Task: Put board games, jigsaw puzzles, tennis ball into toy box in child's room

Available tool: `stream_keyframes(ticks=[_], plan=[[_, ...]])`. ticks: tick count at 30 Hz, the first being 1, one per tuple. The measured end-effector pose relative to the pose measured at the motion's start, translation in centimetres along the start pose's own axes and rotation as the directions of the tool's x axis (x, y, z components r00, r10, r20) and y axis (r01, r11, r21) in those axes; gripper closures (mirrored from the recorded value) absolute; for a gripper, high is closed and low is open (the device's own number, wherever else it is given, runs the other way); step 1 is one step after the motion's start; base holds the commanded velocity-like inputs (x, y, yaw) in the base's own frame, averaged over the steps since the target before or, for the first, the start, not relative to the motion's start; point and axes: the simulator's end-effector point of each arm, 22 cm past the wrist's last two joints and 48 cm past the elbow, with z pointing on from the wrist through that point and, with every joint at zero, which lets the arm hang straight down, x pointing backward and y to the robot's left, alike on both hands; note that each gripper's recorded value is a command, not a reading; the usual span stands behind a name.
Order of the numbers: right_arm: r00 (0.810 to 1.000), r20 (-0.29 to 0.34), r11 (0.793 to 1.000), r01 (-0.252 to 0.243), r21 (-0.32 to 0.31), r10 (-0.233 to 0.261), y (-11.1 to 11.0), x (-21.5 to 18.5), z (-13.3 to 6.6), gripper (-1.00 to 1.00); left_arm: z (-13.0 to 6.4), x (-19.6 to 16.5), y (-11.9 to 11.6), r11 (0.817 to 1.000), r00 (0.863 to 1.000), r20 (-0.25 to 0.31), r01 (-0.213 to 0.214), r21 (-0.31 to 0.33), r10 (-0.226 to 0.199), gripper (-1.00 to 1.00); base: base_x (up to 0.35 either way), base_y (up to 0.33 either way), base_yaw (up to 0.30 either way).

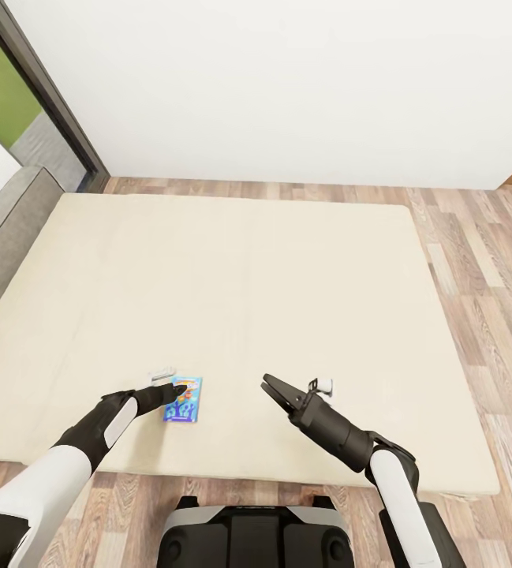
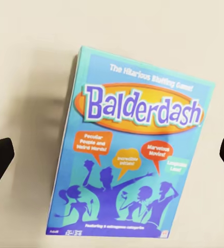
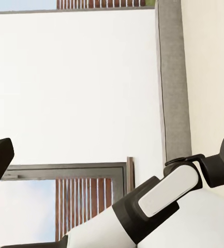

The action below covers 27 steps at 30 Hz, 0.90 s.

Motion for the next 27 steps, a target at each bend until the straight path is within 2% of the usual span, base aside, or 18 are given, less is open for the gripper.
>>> stream_keyframes(ticks=[15, 27], plan=[[1.000, 0.003, 1.000, -0.001, 0.002, 0.001, -0.14, -0.05, -0.09, -1.00, 0.08, 0.11, -0.05, 1.000, 1.000, -0.002, 0.001, 0.001, -0.001, -1.00, 0.000, 0.000, -0.003], [1.000, 0.003, 1.000, -0.011, 0.008, 0.011, -0.71, 0.01, -0.16, -1.00, 0.50, 0.69, 0.31, 1.000, 1.000, -0.013, 0.002, -0.004, -0.002, -1.00, 0.000, 0.000, -0.079]])
